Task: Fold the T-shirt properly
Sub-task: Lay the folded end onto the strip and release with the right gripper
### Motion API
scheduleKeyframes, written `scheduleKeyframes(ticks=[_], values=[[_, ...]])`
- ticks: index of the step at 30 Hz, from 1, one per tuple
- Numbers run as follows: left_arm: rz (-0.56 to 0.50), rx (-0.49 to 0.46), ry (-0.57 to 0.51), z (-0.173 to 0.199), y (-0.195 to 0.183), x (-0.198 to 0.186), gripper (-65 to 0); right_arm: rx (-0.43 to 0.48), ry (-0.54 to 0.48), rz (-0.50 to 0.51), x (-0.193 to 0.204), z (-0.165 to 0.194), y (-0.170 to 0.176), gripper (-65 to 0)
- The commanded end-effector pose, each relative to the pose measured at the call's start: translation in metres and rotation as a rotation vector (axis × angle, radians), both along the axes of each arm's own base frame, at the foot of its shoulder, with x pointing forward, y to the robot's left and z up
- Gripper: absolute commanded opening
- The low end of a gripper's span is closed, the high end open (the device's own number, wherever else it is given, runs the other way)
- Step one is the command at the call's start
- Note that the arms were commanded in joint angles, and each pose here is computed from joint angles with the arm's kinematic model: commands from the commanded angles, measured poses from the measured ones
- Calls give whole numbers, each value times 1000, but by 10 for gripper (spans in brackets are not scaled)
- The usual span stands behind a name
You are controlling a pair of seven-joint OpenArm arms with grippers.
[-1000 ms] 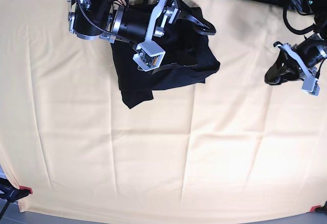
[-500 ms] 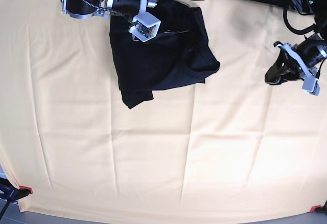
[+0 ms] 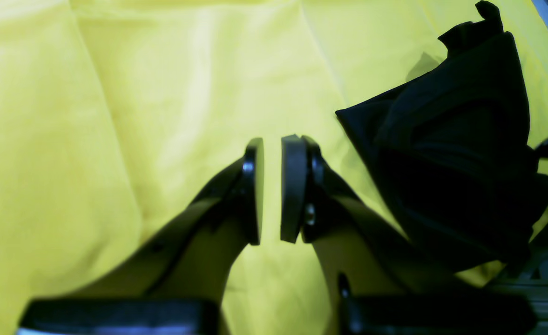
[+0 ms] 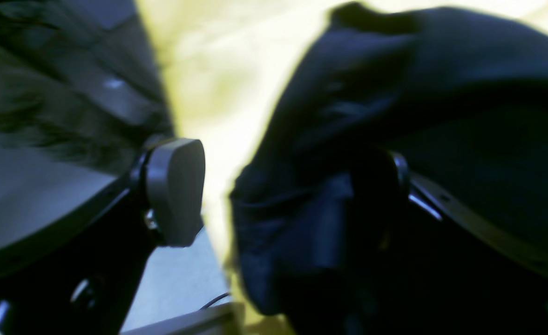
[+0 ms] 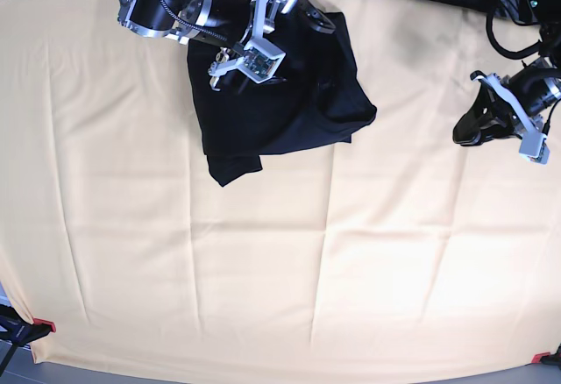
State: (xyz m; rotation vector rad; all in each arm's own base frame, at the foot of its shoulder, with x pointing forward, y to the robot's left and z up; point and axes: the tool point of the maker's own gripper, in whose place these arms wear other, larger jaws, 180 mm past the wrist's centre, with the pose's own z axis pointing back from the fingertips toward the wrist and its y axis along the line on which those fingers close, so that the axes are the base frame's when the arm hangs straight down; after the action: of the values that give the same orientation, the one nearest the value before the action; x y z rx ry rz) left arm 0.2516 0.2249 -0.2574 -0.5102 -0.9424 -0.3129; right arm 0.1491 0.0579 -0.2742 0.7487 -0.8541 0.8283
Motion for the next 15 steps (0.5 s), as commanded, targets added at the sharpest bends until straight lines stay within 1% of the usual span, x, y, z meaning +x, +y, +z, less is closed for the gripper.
scheduleKeyframes(ticks=[1,2,5,10,11,12,15], values=[[-12,-3,-44,14,0,4,-561,17,-29,3,1,7,0,-157],[-12,-3,-44,14,0,4,-561,-10,-32,4,1,3,-4,-157],[-12,-4,-45,14,0,4,-561,-37,-32,18,-2,-2,-9,-157],[-12,-3,-44,14,0,4,-561,-6,-41,19,-1,3,-7,-159],[-12,-3,-44,14,0,4,-561,-18,-57,9,2,2,-9,-179],[-12,-3,-44,14,0,4,-561,-32,-71,-3,5,1,-11,-216],[-12,-4,-44,14,0,4,-561,-52,-79,-30,9,-1,-14,-382]])
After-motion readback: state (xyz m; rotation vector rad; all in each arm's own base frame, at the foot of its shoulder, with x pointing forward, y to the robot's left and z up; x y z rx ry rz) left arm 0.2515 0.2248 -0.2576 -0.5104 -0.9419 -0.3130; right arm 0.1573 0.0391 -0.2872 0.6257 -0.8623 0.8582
